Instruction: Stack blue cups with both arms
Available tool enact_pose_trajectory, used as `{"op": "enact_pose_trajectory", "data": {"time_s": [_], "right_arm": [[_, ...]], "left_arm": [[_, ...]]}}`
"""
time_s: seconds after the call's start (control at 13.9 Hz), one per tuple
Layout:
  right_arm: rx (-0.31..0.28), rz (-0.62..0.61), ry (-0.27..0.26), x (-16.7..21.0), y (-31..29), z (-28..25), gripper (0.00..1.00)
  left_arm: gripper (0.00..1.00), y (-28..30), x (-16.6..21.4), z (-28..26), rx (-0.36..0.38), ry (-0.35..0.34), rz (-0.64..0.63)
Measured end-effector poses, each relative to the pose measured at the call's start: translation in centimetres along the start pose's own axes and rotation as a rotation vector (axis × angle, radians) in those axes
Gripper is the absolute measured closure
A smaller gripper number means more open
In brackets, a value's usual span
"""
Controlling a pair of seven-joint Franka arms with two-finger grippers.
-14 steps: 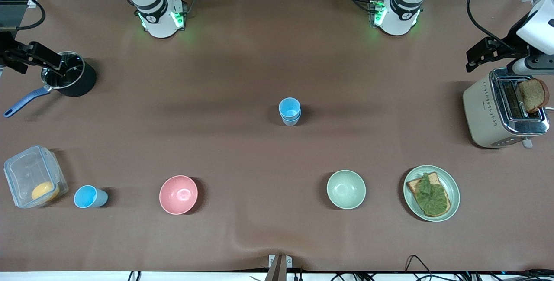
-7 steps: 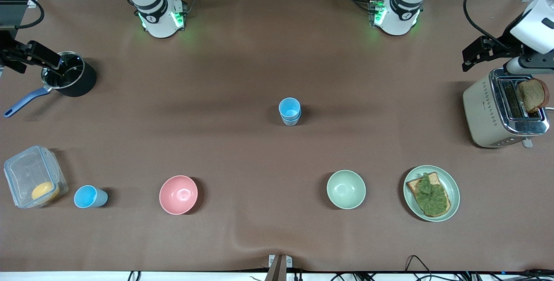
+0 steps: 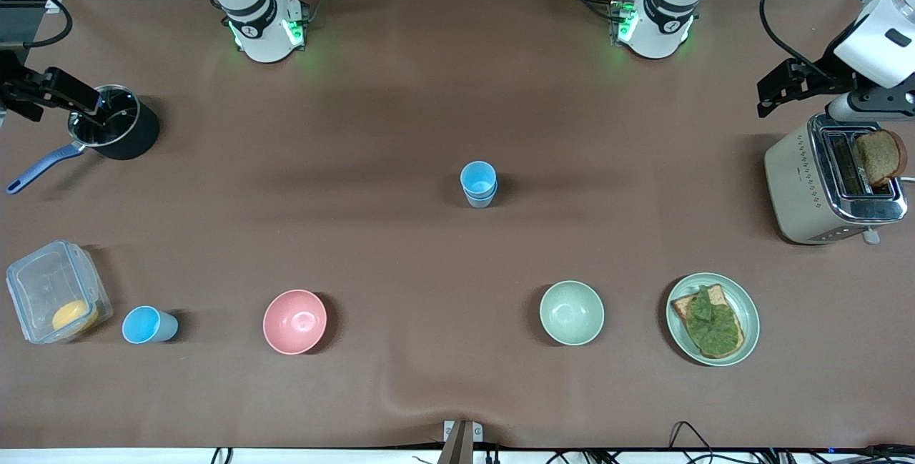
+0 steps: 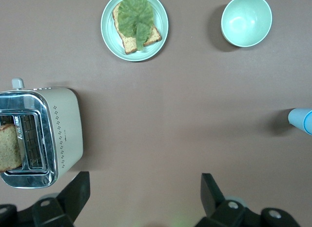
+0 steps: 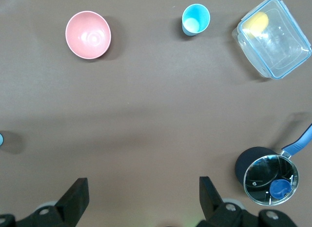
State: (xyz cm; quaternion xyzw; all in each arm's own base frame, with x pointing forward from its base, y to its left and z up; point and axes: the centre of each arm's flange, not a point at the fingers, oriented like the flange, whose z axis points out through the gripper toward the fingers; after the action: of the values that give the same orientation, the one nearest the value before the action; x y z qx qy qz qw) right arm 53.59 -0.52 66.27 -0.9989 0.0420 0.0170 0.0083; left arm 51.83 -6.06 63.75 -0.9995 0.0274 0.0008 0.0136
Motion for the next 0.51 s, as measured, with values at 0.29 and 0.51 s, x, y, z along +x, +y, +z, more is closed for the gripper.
{"op": "enact_pose_trajectory", "data": {"time_s": [0.29, 0.51], "right_arm": [[0.000, 0.003, 0.000, 0.00, 0.13, -0.01, 0.00], [0.001, 0.005, 0.004, 0.04, 0.25, -0.11, 0.00]], "left_arm": [[0.00, -0.01, 0.00, 0.00, 0.000, 0.000, 0.000], [0.00, -0.11, -0.02, 0.02, 0.000, -0.002, -0.003]]}}
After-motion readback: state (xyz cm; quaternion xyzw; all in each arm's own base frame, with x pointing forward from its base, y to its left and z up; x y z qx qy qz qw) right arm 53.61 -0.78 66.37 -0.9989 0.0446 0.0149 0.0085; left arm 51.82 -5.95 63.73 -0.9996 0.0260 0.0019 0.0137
